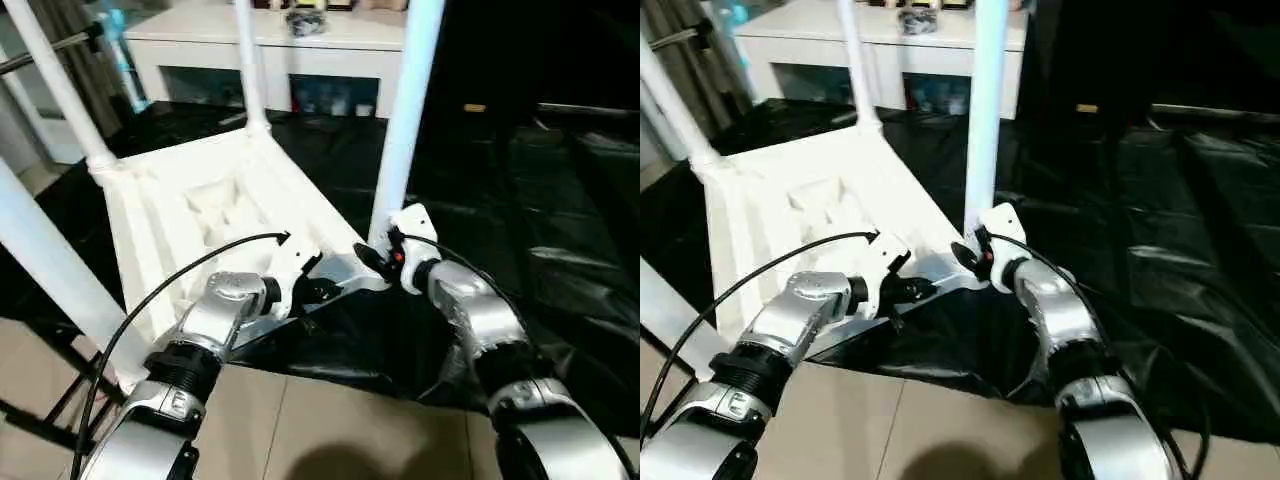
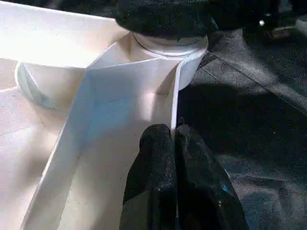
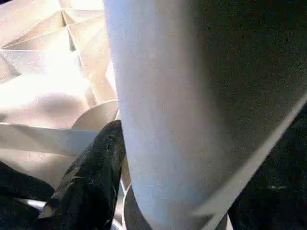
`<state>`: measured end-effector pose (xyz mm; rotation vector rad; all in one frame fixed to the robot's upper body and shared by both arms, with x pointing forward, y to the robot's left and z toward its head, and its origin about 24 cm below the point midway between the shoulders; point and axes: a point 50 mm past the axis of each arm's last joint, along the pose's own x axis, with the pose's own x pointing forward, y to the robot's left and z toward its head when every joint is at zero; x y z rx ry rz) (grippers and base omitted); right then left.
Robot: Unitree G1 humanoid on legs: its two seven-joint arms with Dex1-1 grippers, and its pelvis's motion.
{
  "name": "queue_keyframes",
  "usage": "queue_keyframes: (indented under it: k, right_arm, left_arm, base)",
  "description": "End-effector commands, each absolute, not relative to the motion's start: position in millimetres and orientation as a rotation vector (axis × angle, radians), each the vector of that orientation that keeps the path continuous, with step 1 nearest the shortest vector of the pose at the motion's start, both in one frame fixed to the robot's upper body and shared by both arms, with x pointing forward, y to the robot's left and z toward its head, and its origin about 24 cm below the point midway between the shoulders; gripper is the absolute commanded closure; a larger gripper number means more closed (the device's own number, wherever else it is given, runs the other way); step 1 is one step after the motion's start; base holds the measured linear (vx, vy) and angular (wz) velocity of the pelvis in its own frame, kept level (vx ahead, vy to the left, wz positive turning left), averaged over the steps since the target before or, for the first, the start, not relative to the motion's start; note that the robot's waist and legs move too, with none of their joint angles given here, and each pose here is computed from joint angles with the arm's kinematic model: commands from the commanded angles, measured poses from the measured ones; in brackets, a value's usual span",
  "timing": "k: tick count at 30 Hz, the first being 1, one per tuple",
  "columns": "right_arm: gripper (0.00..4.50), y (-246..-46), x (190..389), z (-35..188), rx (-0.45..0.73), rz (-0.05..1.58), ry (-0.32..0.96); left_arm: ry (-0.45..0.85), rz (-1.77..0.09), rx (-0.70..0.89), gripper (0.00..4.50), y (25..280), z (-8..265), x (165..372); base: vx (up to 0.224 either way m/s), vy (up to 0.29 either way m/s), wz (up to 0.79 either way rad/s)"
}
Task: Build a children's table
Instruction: Rotate leg to tighten
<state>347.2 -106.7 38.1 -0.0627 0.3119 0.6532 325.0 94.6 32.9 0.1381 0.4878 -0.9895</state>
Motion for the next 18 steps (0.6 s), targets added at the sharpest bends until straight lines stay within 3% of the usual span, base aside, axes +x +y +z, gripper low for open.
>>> queue_keyframes:
  k: [1,5,9,11,18]
  right_arm:
    - [1.38,-60.4,322.5,13,0.011,0.891,0.437]
    - [1.01,-74.4,320.3,18,-0.034,1.010,0.441]
    - [1.01,-87.6,315.3,21,-0.091,1.139,0.446]
    - [1.01,-105.6,309.6,29,-0.129,1.277,0.447]
    - [1.01,-132.0,301.2,38,-0.180,1.445,0.528]
  left_arm:
    - [0.376,-1.053,0.134,4.50,73,50,326]
    - [0.378,-1.146,0.144,4.50,80,50,321]
    - [0.396,-1.190,0.151,4.50,88,50,318]
    - [0.411,-1.281,0.165,4.50,98,50,312]
    - [0.473,-1.391,0.198,4.50,114,51,306]
  base:
    - [0.000,0.000,0.00]
    - [0.000,0.000,0.00]
    - [0.000,0.000,0.00]
    - [0.000,0.000,0.00]
    - [0.036,-0.009,0.02]
